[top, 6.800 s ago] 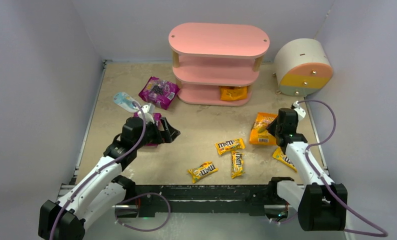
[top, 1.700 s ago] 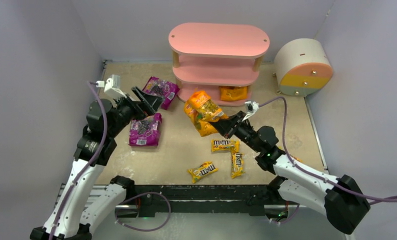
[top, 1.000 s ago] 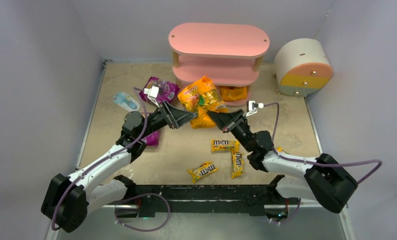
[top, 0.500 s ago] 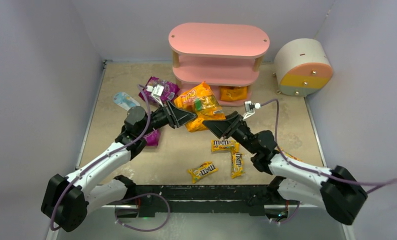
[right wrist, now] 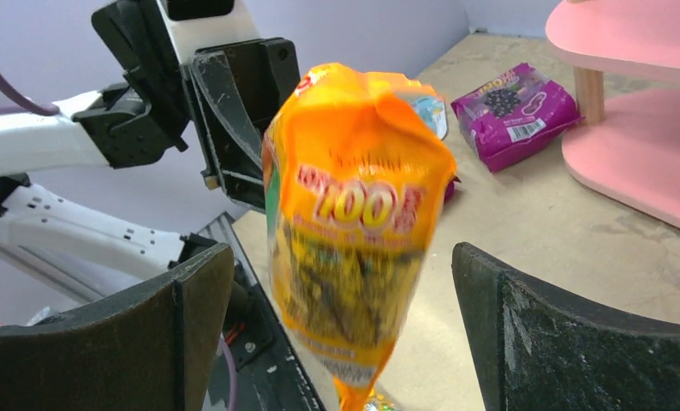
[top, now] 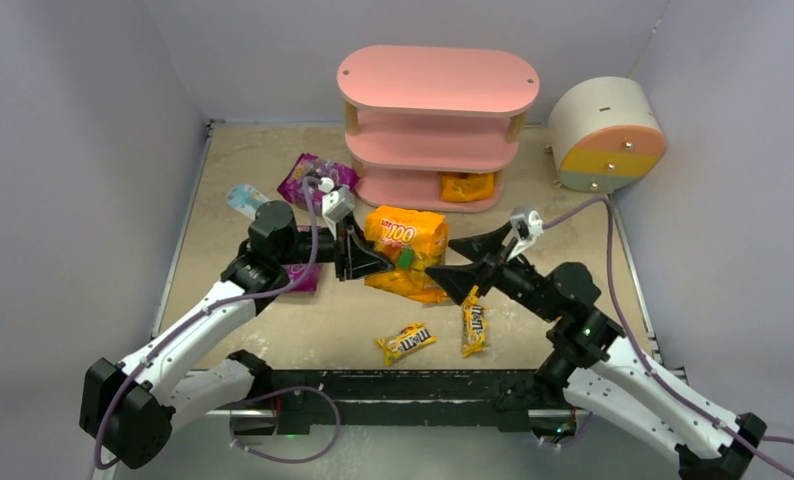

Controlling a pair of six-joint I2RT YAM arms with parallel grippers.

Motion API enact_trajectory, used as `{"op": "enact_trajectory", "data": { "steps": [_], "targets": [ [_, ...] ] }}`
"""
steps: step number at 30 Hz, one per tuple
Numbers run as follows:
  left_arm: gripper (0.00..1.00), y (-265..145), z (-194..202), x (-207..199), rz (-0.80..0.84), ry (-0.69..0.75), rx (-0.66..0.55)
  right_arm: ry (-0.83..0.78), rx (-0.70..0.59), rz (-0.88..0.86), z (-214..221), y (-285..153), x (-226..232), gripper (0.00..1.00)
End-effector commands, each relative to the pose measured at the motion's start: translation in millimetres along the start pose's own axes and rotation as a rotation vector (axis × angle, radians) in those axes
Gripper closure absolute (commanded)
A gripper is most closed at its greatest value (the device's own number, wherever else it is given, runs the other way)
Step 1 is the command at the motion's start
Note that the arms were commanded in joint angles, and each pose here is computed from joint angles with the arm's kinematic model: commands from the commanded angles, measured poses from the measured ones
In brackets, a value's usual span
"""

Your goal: Place and organize the candy bags onto the shelf

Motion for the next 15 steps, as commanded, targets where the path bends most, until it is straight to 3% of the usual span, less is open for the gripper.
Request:
{"op": "enact_trajectory", "data": {
  "steps": [1,5,10,13,15],
  "targets": [
    [0.98,1.2,-24.1,-17.4,0.113,0.199,-0.019,-0.048,0.13,-0.1,4.4,20.2,6.7,0.02],
    [1.0,4.5,-23.9,-10.5,0.073,0.201,0.005,0.025,0.162,-0.107,4.1,44.6,7.0,0.02],
    [1.0,8.1,-19.3,-7.6,0.064,0.206,0.035,0.056,0.087,-0.107,-6.3,58.4,7.9,0.03],
    [1.0,7.3,-15.8,-9.9,0.071,0.225,0.049,0.062,0.056,-0.136,-10.9,58.9,11.5,0.17],
    [1.0,6.6,-15.6,-13.1,0.087,0.241,0.049,0.076,0.06,-0.148,-9.4,58.7,12.9,0.33]
  ]
}}
Point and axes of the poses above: each gripper's point midway between its finger pads, its own y axis out along the fingers, its own x axis along the line the jaws close on, z = x × y, the point moved 7 cm from there along -y, back along the fingers, and after that the axes turned 10 degrees about -y, right-handed, at the moved point
